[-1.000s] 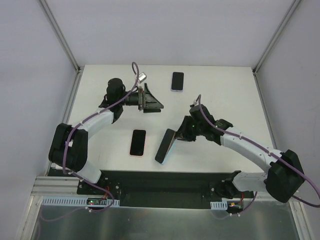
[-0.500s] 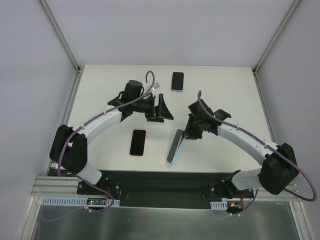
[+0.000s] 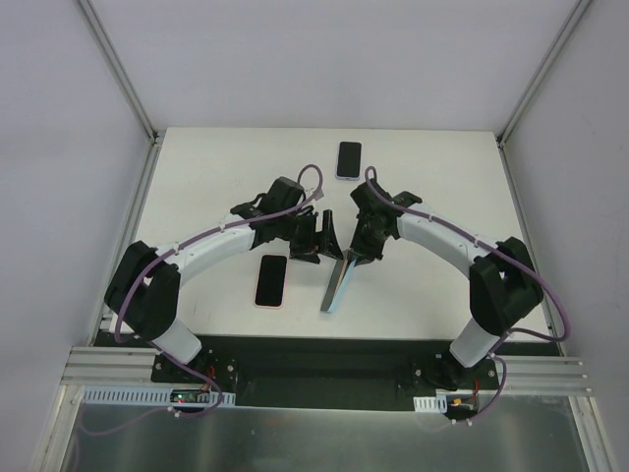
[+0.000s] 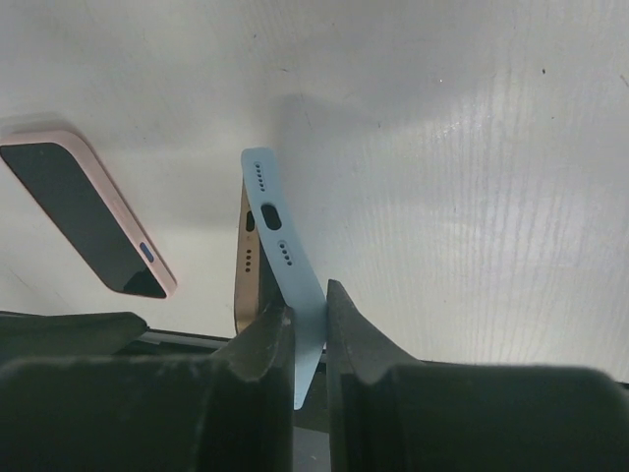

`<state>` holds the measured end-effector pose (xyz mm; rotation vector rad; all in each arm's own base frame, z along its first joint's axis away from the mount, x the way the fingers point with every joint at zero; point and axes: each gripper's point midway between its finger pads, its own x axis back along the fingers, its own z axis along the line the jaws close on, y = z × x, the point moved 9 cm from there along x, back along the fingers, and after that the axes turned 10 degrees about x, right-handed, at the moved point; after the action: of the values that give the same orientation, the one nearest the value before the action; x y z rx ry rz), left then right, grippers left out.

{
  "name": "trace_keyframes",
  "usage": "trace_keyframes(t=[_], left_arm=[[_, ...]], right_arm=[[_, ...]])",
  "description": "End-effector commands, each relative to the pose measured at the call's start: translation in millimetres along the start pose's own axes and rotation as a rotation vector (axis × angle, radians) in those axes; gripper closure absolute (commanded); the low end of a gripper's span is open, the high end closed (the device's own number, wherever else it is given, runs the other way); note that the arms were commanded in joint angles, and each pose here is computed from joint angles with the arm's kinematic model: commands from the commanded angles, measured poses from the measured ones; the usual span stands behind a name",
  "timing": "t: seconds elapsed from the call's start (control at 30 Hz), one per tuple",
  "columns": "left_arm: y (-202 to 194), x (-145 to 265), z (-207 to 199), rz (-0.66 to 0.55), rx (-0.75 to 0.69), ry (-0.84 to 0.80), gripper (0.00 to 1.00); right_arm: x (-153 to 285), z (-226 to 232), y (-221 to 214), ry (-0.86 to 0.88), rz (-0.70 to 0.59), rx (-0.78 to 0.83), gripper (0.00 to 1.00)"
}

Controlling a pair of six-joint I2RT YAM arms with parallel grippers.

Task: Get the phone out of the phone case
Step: Remove the phone case from the phone.

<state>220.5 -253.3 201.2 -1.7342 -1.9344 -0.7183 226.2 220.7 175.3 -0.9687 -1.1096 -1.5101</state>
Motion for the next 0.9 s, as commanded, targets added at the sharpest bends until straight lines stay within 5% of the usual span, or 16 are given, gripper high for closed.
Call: trace_keyframes(t=[0.0,0.57,0.87], left_arm=[[-11.0,-9.7,15.7,-0.019,-0.045,0.116,0.26],[-16.9,-34.8,21.5,-0.149,-0.134,0.301,0.35],[-22.9,-26.1,4.2,-0.178,-0.166,0.237,0.37]], right_arm=[[9.1,8.0,-0.1,0.024,0.047,-0.029,0.99],[8.7,12.1,2.5,0.03,0.072,-0.055,0.99],[5.9,11.2,1.5,0.022,0.083,-0.06,0.99]])
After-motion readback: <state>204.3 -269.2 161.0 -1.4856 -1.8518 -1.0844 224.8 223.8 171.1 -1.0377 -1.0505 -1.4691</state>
